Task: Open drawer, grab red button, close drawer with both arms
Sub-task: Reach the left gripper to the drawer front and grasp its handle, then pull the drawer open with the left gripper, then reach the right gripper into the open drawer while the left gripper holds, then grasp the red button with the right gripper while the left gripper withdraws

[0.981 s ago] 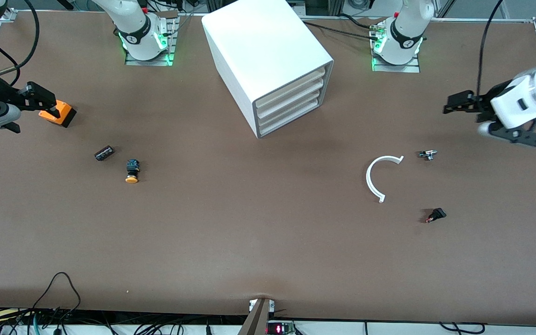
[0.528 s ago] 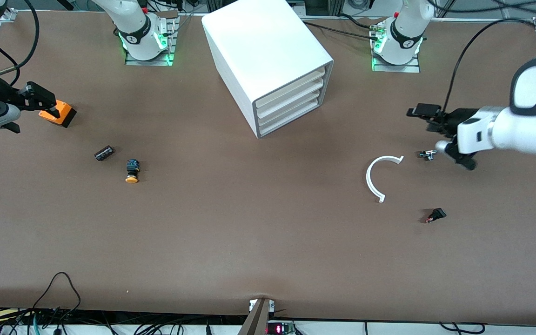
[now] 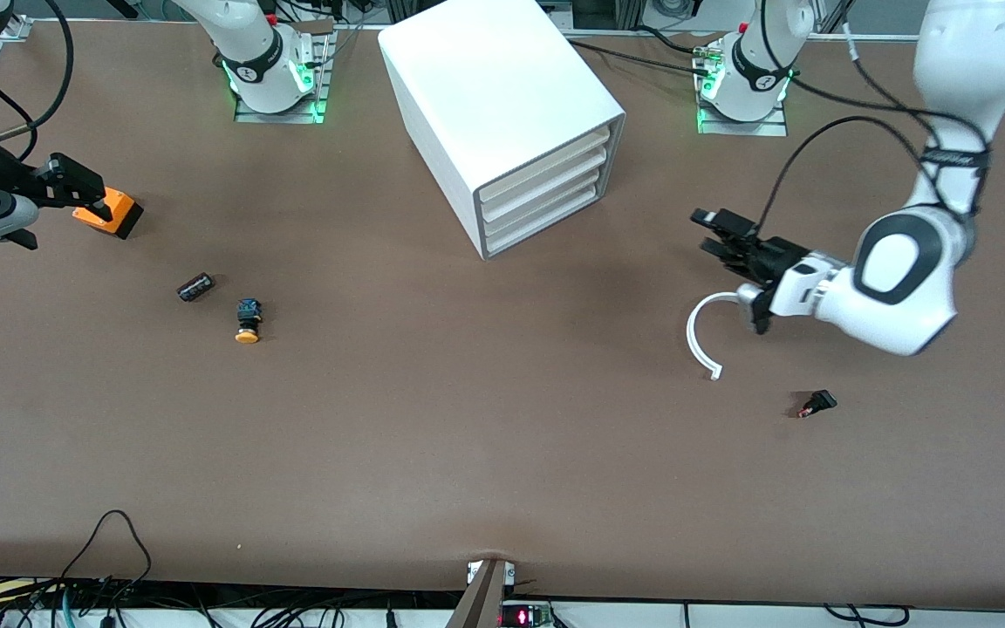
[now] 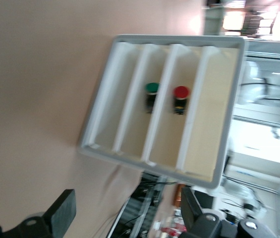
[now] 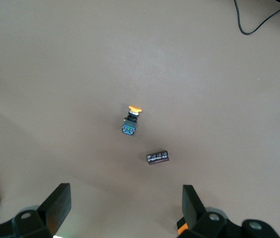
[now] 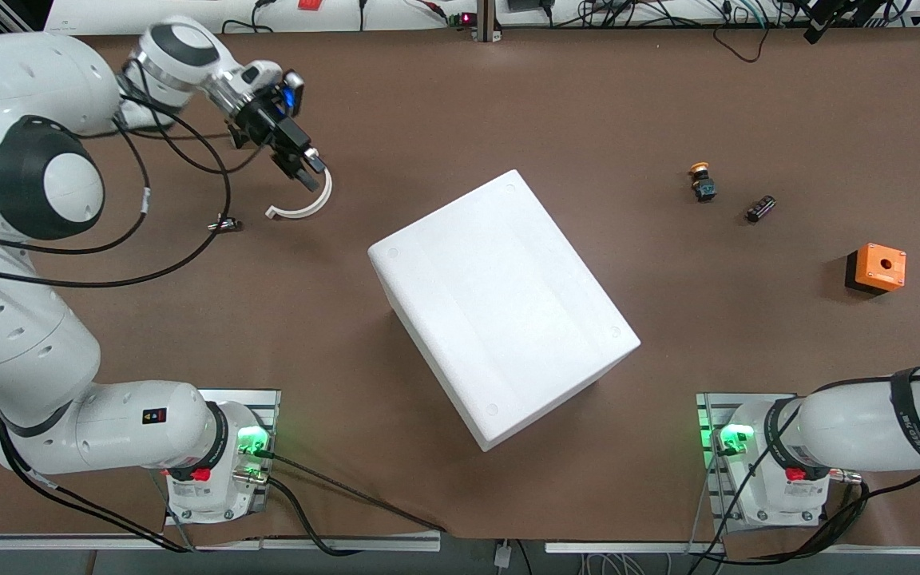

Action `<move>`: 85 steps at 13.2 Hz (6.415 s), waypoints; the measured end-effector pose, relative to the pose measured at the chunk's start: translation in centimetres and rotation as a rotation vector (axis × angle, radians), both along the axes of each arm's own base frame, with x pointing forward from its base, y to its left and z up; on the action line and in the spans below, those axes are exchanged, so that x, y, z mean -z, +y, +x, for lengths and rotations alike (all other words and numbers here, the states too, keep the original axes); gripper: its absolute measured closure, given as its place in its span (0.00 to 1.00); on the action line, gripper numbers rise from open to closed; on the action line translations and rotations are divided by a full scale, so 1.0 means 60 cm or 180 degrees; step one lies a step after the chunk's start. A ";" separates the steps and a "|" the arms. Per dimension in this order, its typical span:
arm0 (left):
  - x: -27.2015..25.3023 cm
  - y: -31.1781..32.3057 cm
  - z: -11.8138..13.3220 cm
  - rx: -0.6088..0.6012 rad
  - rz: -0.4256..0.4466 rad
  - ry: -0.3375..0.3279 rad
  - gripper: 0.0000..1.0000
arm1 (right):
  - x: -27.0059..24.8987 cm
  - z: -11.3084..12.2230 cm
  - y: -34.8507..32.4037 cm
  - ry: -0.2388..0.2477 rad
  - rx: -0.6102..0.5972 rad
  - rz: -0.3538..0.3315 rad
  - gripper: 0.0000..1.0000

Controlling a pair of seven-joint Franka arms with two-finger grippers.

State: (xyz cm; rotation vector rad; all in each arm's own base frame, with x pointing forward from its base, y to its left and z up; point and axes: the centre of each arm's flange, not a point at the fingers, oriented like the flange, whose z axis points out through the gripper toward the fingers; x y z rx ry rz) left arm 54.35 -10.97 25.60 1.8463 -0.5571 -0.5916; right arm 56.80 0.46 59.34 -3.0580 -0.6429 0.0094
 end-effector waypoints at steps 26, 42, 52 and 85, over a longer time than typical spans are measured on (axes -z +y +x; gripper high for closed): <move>0.172 -0.354 -0.177 -0.0100 -0.0846 0.0328 0.89 | -0.001 0.000 0.000 -0.0006 0.0001 -0.0001 0.00; 0.158 -0.259 -0.064 -0.0604 -0.0533 0.0362 0.86 | 0.044 0.033 0.003 -0.0013 -0.0008 -0.0017 0.00; 0.146 -0.180 0.013 -0.0969 -0.0249 0.0394 0.83 | 0.087 0.011 0.239 0.0243 -0.0581 0.0017 0.00; -0.162 0.327 0.178 0.0027 0.2585 -0.1093 0.00 | 0.398 -0.213 0.994 0.0027 0.0335 -0.0191 0.14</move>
